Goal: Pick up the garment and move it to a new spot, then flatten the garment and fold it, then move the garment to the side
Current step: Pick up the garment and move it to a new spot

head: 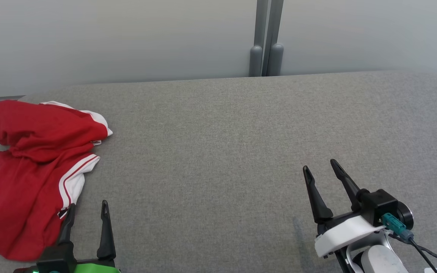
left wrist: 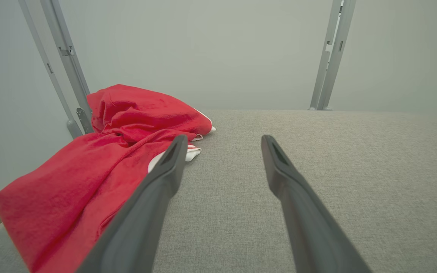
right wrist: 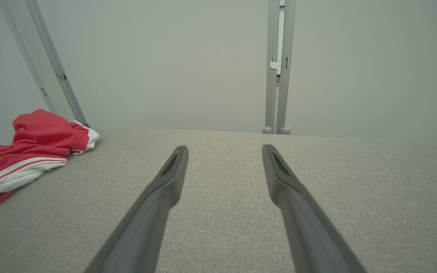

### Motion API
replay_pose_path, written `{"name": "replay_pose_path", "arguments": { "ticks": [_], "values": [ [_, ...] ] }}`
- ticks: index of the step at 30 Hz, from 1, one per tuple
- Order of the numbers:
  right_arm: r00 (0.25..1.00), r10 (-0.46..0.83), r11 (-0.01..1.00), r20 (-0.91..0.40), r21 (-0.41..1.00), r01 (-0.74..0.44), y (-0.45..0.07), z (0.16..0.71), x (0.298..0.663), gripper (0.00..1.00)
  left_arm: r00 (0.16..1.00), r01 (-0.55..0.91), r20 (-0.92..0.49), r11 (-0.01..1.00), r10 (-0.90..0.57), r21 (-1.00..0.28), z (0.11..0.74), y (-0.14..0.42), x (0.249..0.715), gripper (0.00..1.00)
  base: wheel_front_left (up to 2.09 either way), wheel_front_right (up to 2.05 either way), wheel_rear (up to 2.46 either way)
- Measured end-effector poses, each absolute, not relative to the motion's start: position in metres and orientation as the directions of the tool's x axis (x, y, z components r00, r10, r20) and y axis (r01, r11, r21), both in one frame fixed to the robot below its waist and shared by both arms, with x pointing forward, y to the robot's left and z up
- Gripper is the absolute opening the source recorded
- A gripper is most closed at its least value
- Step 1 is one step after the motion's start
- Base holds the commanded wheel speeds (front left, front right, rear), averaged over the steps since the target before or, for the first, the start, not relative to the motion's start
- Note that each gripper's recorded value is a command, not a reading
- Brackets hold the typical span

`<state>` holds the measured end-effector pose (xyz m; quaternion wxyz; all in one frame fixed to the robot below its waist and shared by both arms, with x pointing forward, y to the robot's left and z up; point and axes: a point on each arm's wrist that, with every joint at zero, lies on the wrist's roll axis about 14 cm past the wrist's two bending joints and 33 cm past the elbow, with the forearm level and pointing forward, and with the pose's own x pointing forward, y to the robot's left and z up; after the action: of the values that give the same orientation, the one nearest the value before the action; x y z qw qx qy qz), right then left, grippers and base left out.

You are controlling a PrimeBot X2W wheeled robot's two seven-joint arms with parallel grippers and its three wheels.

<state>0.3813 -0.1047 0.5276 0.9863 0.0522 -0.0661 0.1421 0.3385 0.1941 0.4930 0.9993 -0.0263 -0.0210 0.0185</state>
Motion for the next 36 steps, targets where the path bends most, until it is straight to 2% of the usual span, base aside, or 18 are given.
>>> {"name": "replay_pose_path", "arguments": {
  "ticks": [9, 18, 26, 36],
  "values": [
    [0.951, 0.276, 0.952, 0.14, 0.093, -0.29, -0.103, 0.526, 0.383, 1.0, 0.998, -0.047, 0.038, 0.997, 0.049, -0.055, 0.492, 0.197, 0.336, 1.0, 0.0, 0.0, 0.0],
    [0.942, 0.312, 0.938, 0.127, 0.114, -0.326, -0.089, 0.521, 0.39, 1.0, 0.992, -0.119, 0.032, 0.991, 0.122, -0.064, 0.49, 0.218, 0.324, 1.0, 0.0, 0.0, 0.0],
    [0.901, 0.415, 0.897, 0.126, 0.108, -0.428, -0.049, 0.52, 0.398, 1.0, 0.97, -0.239, 0.027, 0.969, 0.241, -0.069, 0.489, 0.251, 0.299, 1.0, 0.0, 0.0, 0.0],
    [0.805, 0.582, 0.797, 0.12, 0.115, -0.593, 0.02, 0.517, 0.399, 1.0, 0.906, -0.422, 0.0, 0.904, 0.423, -0.073, 0.481, 0.297, 0.244, 1.0, 0.0, 0.0, 0.0]
  ]
}}
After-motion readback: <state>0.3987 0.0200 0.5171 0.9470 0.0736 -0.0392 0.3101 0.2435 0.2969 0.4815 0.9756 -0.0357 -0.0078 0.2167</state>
